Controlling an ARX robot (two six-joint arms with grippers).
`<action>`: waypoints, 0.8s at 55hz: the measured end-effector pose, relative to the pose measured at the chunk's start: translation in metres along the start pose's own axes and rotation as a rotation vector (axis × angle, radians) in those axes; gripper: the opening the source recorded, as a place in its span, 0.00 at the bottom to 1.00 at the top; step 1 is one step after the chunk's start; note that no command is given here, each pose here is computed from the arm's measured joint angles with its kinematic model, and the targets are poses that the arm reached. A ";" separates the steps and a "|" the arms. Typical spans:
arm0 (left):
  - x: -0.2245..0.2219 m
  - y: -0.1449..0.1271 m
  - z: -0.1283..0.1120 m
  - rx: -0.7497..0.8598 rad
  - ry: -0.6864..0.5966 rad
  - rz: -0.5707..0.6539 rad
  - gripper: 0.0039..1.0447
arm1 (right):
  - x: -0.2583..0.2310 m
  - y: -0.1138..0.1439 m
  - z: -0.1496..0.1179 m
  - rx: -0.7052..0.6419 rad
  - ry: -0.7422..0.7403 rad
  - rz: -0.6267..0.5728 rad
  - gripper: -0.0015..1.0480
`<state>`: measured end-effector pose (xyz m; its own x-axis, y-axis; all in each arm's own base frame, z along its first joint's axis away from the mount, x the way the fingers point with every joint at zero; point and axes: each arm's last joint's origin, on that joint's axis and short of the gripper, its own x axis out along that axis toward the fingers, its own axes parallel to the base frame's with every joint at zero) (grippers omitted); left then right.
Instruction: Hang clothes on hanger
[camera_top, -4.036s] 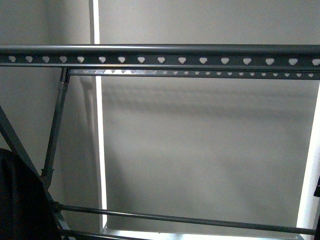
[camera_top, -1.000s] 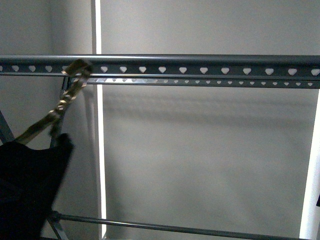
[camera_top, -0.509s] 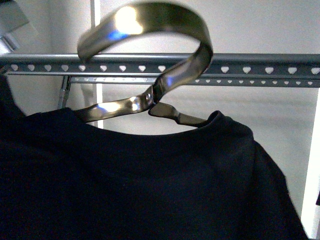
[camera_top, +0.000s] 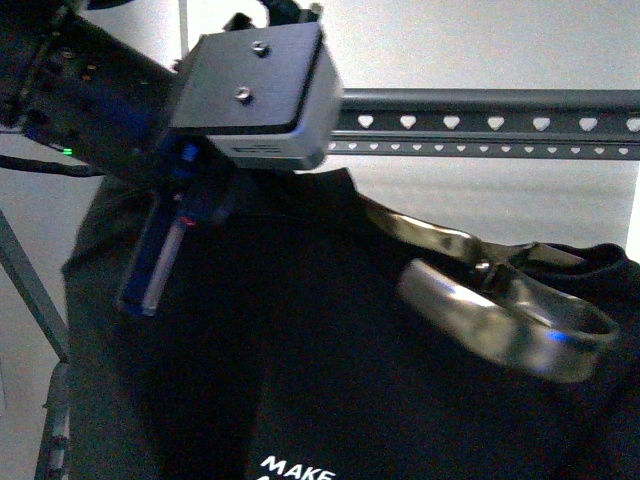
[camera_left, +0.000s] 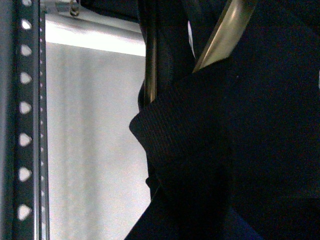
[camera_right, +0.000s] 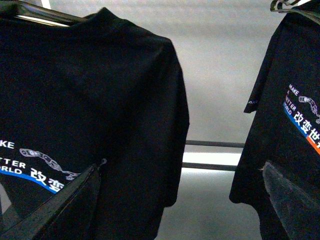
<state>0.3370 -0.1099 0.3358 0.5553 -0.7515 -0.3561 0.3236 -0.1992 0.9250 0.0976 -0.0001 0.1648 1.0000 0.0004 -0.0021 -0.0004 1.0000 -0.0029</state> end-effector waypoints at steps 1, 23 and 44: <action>0.004 0.002 0.001 0.005 -0.005 0.000 0.04 | 0.000 0.000 0.000 0.000 0.000 0.000 0.93; 0.035 0.023 0.006 0.005 -0.026 0.108 0.04 | 0.000 0.000 0.000 0.000 0.000 0.000 0.93; 0.036 0.024 0.007 -0.008 -0.028 0.110 0.04 | 0.000 0.000 0.000 0.000 0.000 0.000 0.93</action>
<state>0.3594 -0.1454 0.3458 0.5659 -0.7862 -0.2484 0.2679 -0.1096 0.9572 0.0976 -0.0001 0.1648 1.0000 0.0004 -0.0021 -0.0004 1.0000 -0.0029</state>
